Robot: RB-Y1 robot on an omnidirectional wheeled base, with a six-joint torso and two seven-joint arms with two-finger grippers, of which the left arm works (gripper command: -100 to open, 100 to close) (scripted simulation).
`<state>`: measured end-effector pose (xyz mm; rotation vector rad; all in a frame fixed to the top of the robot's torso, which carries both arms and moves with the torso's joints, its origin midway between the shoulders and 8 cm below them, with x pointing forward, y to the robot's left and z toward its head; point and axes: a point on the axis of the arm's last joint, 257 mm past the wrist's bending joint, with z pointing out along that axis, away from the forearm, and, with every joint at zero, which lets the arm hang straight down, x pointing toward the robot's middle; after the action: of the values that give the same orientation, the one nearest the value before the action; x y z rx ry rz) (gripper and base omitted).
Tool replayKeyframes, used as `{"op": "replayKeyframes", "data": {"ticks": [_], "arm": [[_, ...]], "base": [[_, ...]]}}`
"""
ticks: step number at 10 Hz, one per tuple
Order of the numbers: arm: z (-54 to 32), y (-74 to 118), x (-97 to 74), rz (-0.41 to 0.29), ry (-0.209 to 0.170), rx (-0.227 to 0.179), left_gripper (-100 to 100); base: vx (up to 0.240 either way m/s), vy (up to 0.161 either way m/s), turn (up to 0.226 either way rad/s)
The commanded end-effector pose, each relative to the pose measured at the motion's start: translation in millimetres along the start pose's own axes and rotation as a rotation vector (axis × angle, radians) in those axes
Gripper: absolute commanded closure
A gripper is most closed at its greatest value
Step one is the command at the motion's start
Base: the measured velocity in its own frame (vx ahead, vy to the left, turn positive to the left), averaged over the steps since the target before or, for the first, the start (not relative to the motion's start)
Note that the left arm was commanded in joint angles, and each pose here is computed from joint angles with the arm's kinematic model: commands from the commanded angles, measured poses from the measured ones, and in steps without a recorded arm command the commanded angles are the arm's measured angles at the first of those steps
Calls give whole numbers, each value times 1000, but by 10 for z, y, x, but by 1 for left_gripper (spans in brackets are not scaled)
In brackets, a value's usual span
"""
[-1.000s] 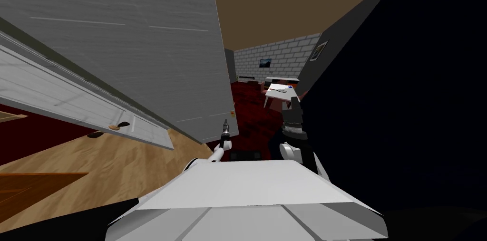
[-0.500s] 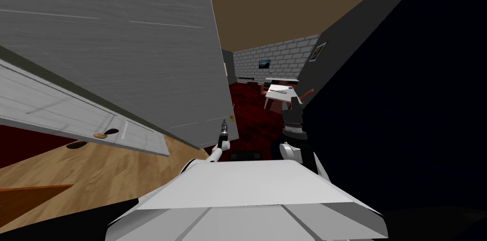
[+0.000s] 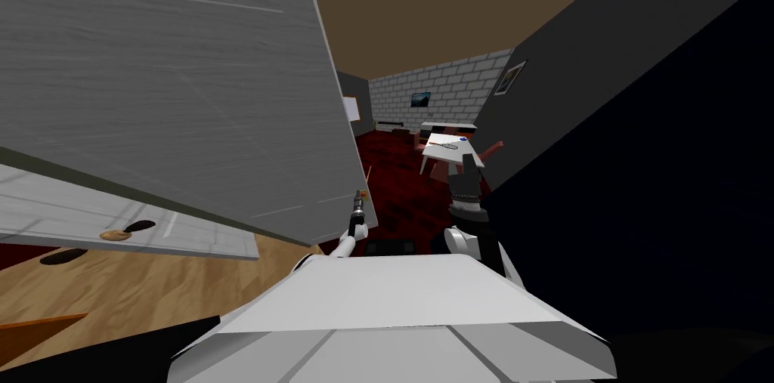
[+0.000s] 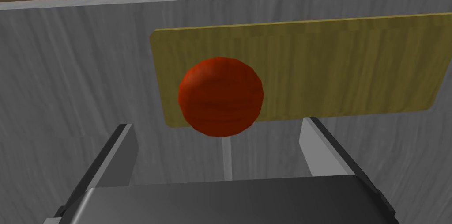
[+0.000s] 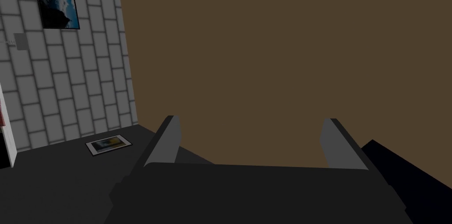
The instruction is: Push the door open
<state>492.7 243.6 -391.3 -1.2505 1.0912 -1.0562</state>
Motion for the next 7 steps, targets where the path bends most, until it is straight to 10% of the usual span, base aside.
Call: {"op": "replayKeyframes", "data": {"ticks": [1, 2, 7], "arm": [[0, 0, 0, 0, 0, 0, -100], [0, 0, 0, 0, 0, 0, 100], [0, 0, 0, 0, 0, 0, 100]], "base": [[54, -13, 7], [-11, 2, -5], [-9, 4, 3]]}}
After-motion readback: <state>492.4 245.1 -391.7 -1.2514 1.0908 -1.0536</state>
